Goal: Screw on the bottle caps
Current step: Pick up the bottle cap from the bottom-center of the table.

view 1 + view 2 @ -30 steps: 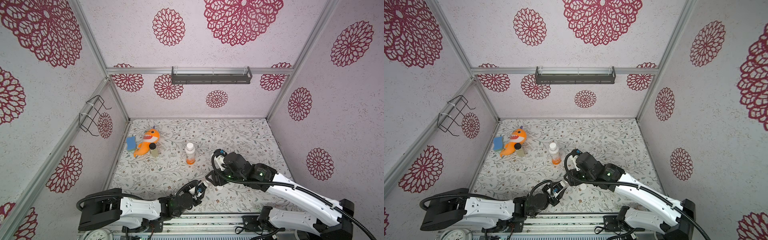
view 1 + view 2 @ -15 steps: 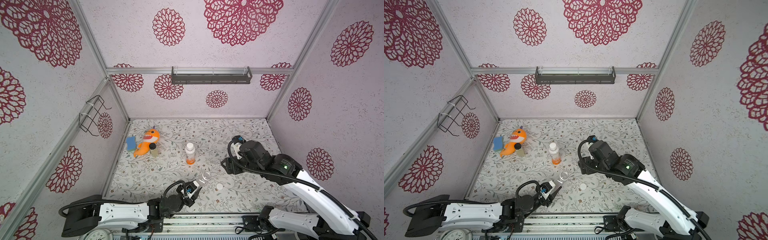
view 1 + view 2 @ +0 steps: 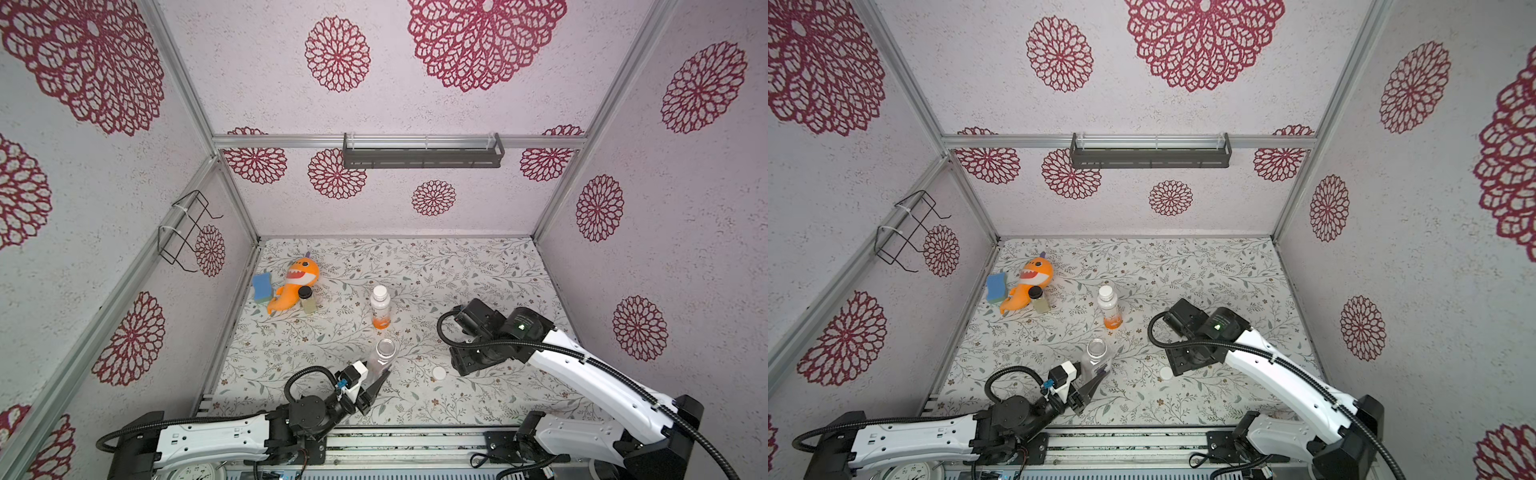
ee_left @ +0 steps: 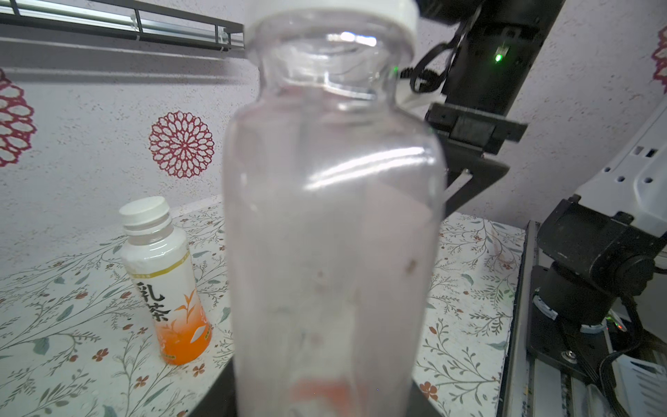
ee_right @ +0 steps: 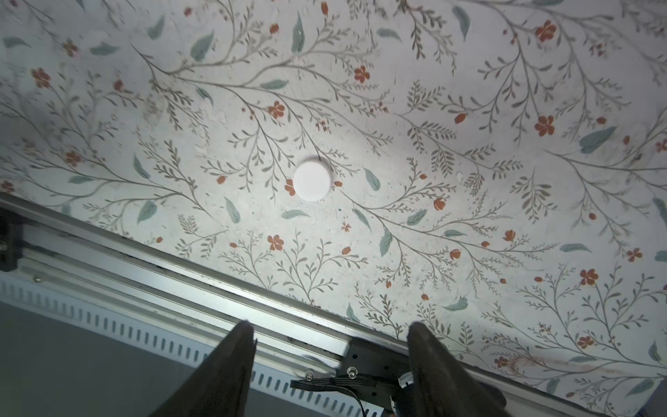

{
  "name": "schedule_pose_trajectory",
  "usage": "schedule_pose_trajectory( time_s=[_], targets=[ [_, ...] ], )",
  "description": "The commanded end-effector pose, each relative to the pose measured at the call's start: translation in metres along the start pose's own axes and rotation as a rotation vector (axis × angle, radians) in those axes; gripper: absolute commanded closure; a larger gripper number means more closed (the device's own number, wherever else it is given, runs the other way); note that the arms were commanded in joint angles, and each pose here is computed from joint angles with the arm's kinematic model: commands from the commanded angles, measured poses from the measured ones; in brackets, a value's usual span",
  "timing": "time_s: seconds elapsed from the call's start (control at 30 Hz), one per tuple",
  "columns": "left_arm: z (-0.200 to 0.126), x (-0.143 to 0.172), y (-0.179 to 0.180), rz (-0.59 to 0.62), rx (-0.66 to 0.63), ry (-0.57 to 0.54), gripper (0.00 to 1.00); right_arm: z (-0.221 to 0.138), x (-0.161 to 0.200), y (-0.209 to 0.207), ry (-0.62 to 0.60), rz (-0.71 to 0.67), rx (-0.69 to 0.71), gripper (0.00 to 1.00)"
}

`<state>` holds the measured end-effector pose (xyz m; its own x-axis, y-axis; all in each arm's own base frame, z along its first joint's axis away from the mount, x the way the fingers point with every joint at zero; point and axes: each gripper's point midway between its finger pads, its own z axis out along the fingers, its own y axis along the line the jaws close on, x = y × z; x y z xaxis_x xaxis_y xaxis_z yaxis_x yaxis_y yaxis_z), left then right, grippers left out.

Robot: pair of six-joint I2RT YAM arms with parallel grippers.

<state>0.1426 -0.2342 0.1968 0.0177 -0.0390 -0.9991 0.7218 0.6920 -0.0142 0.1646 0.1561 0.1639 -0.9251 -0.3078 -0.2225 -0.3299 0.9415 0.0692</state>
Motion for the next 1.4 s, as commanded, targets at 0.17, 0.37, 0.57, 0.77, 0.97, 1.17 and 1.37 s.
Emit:
schedule_pose_trajectory(
  time_s=[0.17,0.37,0.57,0.77,0.97,1.17,1.37],
  targets=[
    [-0.003,0.000,-0.004,-0.010,0.036,-0.018,0.53,0.058,-0.002,0.019,0.006,0.065,-0.057,0.33],
    [-0.004,-0.001,-0.005,-0.007,0.044,-0.027,0.53,0.097,-0.008,0.018,0.007,0.088,0.021,0.34],
    [-0.003,0.002,-0.007,-0.004,0.058,-0.018,0.53,0.116,-0.014,0.019,0.014,0.088,0.065,0.38],
    [-0.004,0.003,-0.008,-0.006,0.064,-0.019,0.53,0.129,-0.017,0.020,0.025,0.095,0.077,0.43],
    [-0.005,0.003,-0.007,-0.007,0.062,-0.021,0.53,0.143,-0.012,0.023,0.051,0.108,0.067,0.45],
    [-0.004,0.003,-0.008,-0.006,0.064,-0.020,0.53,0.147,-0.011,0.020,0.049,0.116,0.085,0.49],
    [-0.005,0.005,-0.009,-0.006,0.067,-0.015,0.53,0.150,-0.007,0.016,0.064,0.124,0.106,0.50]
  ],
)
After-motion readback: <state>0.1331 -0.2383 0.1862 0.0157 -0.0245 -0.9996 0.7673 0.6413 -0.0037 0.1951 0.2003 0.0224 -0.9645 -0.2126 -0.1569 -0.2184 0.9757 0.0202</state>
